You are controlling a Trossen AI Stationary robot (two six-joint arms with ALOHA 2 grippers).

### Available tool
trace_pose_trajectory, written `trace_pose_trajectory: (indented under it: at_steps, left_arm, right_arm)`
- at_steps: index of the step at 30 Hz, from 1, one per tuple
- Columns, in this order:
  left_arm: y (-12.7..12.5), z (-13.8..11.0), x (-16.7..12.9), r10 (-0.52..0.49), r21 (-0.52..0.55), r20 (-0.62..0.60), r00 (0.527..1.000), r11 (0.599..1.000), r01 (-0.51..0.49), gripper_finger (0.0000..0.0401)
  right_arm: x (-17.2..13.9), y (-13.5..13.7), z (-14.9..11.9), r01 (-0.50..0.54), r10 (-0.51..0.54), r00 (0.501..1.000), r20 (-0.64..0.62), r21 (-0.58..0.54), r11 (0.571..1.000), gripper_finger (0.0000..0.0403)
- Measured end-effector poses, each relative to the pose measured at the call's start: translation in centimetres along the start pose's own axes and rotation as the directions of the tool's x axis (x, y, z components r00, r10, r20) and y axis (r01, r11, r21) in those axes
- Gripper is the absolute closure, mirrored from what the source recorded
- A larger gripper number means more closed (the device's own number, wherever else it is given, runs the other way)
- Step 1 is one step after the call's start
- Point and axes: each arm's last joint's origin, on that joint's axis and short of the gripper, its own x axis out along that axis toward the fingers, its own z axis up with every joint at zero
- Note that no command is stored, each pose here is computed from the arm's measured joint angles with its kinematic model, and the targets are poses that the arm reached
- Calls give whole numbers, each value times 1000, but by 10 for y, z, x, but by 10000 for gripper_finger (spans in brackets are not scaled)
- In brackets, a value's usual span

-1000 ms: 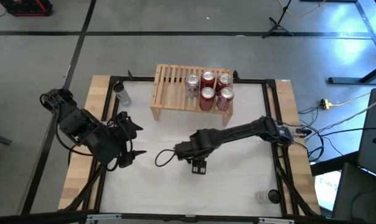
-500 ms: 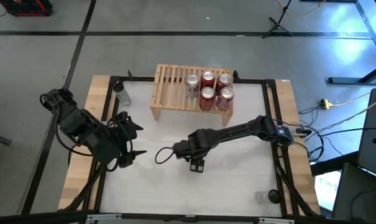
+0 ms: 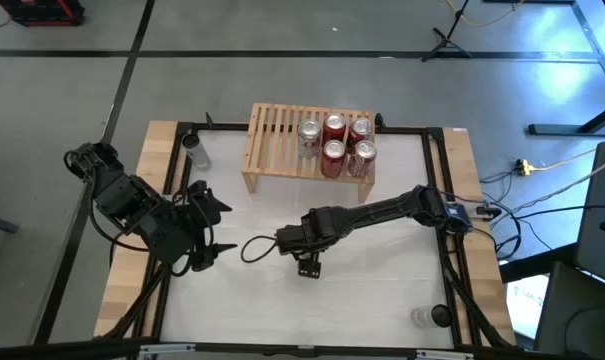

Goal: Place canned beverage on shelf
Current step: Put the silver soda can on the shelf aligned with the other silver soda can

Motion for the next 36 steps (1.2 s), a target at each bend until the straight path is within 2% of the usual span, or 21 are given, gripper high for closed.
trace_pose_trajectory:
  at_steps: [4,7,12,15,17,21,28,32,36]
  left_arm:
    - [-3,0,3,-8,4,-8,1000,1000,8,5]
    - [-8,-1,7,-2,20,-16,1000,1000,2,5]
    - [-17,-17,22,36,63,-25,999,997,-34,5]
    - [-21,-28,40,50,86,-39,998,995,-47,5]
    - [-24,-35,56,25,110,-56,998,994,-19,5]
    - [-28,-43,96,-55,115,-49,997,991,61,5]
    - [-17,-42,152,-253,106,82,964,964,244,5]
    - [-6,-35,164,-238,58,120,964,971,232,5]
    - [-4,-26,165,-233,-43,202,951,968,246,5]
  right_arm:
    - [-12,1,-3,-67,67,998,-4,-64,996,23]
    - [-45,0,-11,-88,92,994,63,-67,994,27]
    - [-109,2,-41,-44,69,976,205,-122,992,27]
    - [-128,9,-59,-40,78,961,264,-148,988,27]
    - [-135,12,-72,-28,70,952,299,-142,989,27]
    - [-131,20,-100,5,32,947,319,-113,994,27]
    - [-110,23,-147,-32,20,933,360,29,999,27]
    - [-99,25,-166,-59,20,939,342,106,993,27]
    - [-95,30,-174,-64,11,941,338,146,987,26]
